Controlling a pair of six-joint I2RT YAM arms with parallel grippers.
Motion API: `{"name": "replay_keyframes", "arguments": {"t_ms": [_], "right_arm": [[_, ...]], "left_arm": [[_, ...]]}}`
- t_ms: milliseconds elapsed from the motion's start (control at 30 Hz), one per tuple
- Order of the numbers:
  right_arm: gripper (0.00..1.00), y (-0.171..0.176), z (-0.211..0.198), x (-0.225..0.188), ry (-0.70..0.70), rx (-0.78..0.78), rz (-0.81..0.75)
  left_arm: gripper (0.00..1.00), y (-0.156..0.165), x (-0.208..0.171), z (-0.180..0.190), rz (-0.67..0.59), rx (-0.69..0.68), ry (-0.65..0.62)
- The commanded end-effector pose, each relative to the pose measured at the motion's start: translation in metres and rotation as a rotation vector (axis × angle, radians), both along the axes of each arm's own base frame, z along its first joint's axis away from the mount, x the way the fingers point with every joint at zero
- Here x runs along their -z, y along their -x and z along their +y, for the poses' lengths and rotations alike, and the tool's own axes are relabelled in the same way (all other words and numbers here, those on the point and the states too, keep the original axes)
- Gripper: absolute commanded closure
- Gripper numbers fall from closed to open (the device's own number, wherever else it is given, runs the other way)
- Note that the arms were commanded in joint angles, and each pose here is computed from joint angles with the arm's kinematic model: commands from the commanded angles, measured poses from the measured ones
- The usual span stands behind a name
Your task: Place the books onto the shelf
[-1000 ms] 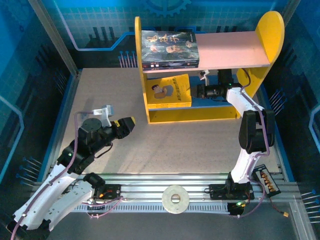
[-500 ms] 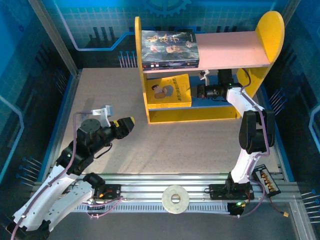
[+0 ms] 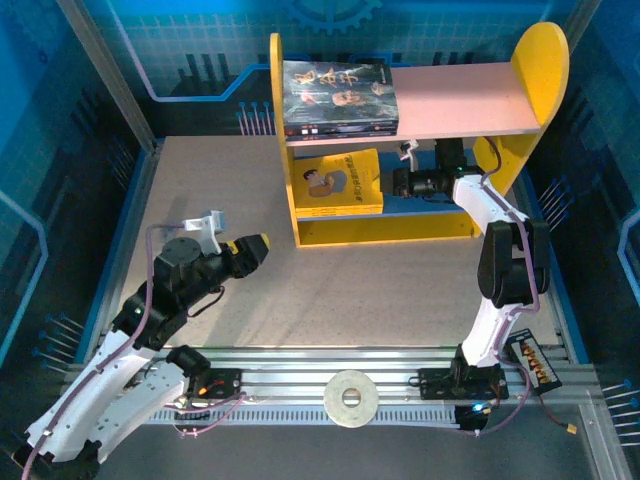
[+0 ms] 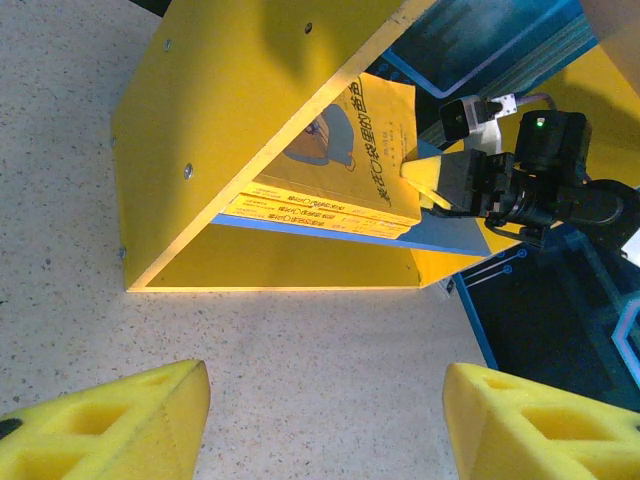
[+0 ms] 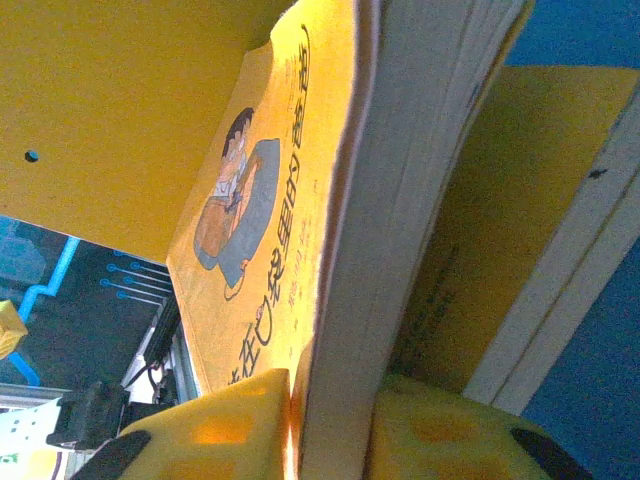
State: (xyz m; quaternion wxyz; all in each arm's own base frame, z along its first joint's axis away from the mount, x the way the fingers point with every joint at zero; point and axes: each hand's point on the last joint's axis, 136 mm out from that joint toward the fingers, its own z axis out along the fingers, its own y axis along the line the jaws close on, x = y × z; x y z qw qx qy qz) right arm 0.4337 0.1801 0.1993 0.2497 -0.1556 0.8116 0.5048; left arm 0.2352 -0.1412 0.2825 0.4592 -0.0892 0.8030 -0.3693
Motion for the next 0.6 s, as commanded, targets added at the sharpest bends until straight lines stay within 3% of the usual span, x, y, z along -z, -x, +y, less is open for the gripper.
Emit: {"name": "replay_keyframes", "arguments": {"t_ms": [0,567], "right_arm": [[0.72,0.009,0.011,-0.013,0.008,-0.032,-0.04],[0.57,0.008,0.006,0.004,0.185,0.04,-0.049]], "left_arm": [[0.36,0.001,0.0,0.0,-0.011,0.008,0.008],[0.36,0.001,-0.004,0.0,-0.022,0.008,0.009]]}}
